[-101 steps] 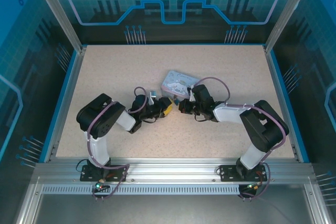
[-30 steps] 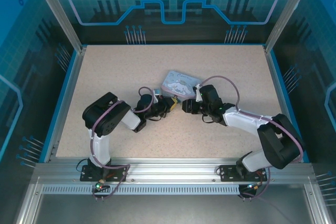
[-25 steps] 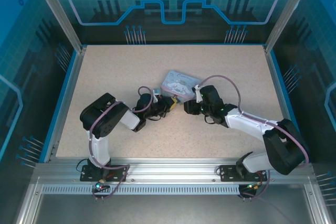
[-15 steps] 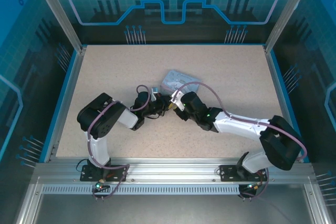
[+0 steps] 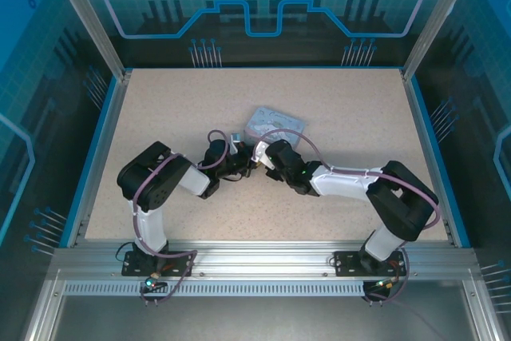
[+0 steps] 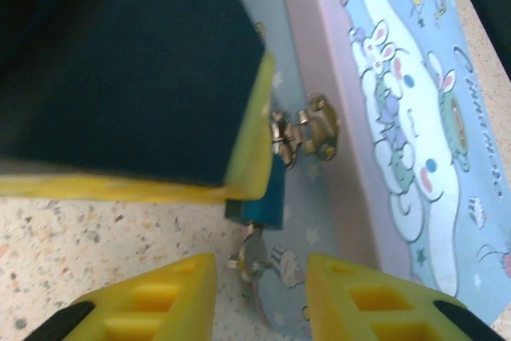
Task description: Unlock the padlock with the key
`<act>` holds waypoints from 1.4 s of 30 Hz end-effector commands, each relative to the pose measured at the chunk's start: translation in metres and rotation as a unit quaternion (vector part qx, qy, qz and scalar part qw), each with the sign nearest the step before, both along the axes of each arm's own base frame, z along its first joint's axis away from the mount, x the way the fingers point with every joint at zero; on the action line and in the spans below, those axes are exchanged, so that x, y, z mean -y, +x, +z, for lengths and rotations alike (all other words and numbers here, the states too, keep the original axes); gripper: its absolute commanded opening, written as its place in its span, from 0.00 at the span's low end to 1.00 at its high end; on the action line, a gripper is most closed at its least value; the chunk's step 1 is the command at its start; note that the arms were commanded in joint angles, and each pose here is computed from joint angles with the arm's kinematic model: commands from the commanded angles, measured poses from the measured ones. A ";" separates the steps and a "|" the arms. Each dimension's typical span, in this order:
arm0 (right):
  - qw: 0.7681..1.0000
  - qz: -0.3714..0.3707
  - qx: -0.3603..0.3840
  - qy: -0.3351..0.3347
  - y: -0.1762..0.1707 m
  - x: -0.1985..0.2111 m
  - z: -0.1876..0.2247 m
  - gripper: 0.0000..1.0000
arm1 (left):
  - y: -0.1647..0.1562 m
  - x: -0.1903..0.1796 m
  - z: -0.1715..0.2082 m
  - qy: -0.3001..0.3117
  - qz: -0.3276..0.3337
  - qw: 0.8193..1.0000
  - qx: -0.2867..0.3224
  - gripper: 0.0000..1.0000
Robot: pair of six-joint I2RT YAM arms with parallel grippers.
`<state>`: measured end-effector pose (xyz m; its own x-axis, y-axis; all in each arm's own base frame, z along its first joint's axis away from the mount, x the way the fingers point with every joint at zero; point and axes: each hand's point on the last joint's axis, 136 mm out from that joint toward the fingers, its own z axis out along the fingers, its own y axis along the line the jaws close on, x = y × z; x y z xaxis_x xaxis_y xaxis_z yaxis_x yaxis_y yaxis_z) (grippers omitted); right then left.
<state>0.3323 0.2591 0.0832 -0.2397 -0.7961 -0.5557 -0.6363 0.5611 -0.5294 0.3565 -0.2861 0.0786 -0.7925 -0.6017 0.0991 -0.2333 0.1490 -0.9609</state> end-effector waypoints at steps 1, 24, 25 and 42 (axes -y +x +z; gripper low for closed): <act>1.000 0.000 0.014 0.005 0.014 -0.006 0.009 0.32 | 0.000 0.002 0.023 -0.024 -0.006 0.999 0.024 0.00; 0.997 -0.017 0.034 0.070 -0.005 -0.011 0.015 0.39 | -0.002 -0.018 0.029 -0.023 0.003 1.000 0.016 0.00; 0.997 -0.016 0.035 0.067 -0.005 -0.011 0.014 0.40 | -0.002 -0.018 0.029 -0.022 0.002 1.000 0.016 0.00; 0.996 -0.019 0.055 0.062 0.015 -0.021 0.013 0.29 | -0.006 -0.020 0.030 -0.023 0.003 1.000 0.016 0.00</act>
